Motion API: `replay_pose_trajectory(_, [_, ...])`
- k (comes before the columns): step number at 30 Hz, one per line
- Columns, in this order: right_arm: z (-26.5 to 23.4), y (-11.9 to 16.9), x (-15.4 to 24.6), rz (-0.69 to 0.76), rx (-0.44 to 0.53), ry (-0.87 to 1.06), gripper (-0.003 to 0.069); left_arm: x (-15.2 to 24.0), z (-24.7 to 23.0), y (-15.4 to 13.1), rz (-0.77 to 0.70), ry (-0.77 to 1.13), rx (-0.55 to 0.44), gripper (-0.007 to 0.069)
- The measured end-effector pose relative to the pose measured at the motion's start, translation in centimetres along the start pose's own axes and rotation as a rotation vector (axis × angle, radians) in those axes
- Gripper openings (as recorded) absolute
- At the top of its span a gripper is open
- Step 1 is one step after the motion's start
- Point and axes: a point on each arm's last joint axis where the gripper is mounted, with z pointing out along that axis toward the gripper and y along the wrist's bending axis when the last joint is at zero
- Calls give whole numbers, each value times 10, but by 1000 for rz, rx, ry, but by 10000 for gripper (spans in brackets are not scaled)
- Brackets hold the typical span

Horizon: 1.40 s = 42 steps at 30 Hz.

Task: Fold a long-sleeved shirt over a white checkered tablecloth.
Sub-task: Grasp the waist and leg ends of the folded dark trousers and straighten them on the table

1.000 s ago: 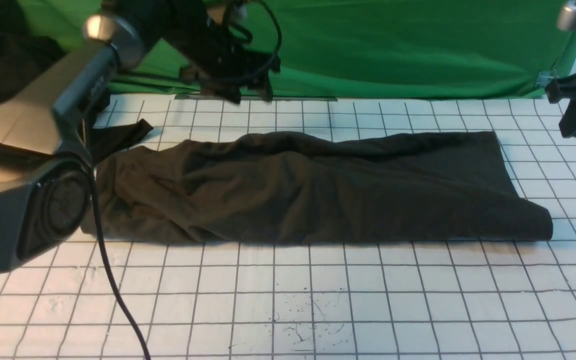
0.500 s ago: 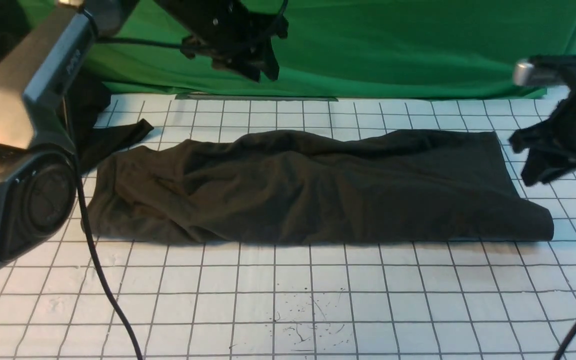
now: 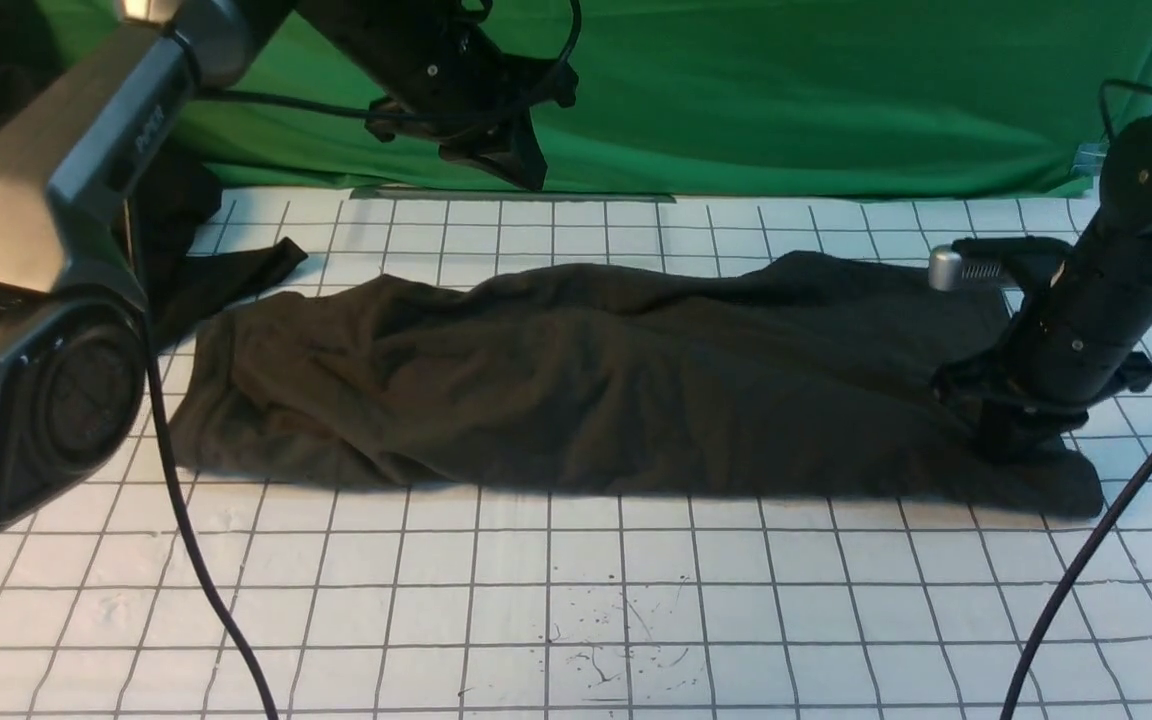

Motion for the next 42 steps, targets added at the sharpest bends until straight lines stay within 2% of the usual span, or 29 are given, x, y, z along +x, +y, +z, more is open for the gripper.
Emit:
replay_pose_trajectory(6, [-21, -17, 13, 21, 64, 28, 4, 5, -8, 12, 9, 27, -19, 3])
replay_pose_trajectory(11, [-74, -48, 8, 106, 85, -125, 8, -2, -37, 33, -24, -28, -41, 3])
replay_pose_trajectory(15, [-82, -55, 5, 151, 51, -167, 70, -5, -52, 47, -43, -56, -64, 3])
replay_pose_trajectory(20, [-54, -53, -3, 174, 3, -130, 405, -6, -60, 67, -74, -72, -92, 4])
replay_pose_trajectory(21, [-48, -53, -5, 174, -1, -124, 456, -6, -61, 68, -75, -73, -93, 4])
replay_pose_trajectory(23, [-37, -52, -9, 174, -5, -124, 512, -6, -61, 68, -75, -73, -93, 4])
replay_pose_trajectory(29, [-25, -54, -15, 178, 0, -152, 518, -6, -61, 69, -68, -70, -114, 14])
replay_pose_trajectory(32, [-28, -54, -17, 177, 2, -169, 503, -5, -62, 78, -84, -65, -194, 48])
replay_pose_trajectory(35, [-35, -54, -22, 173, 4, -195, 489, -1, -62, 92, -146, -51, -207, 120])
replay_pose_trajectory(37, [-40, -54, -26, 170, 3, -207, 478, 9, -59, 105, -203, -11, -191, 195])
replay_pose_trajectory(38, [-41, -54, -26, 170, 3, -208, 477, 9, -60, 106, -205, -12, -192, 195])
replay_pose_trajectory(40, [-49, -53, -29, 164, 2, -213, 468, 32, -58, 120, -264, 68, -187, 298])
replay_pose_trajectory(42, [-51, -53, -30, 163, 1, -210, 465, 47, -58, 124, -291, 117, -192, 345])
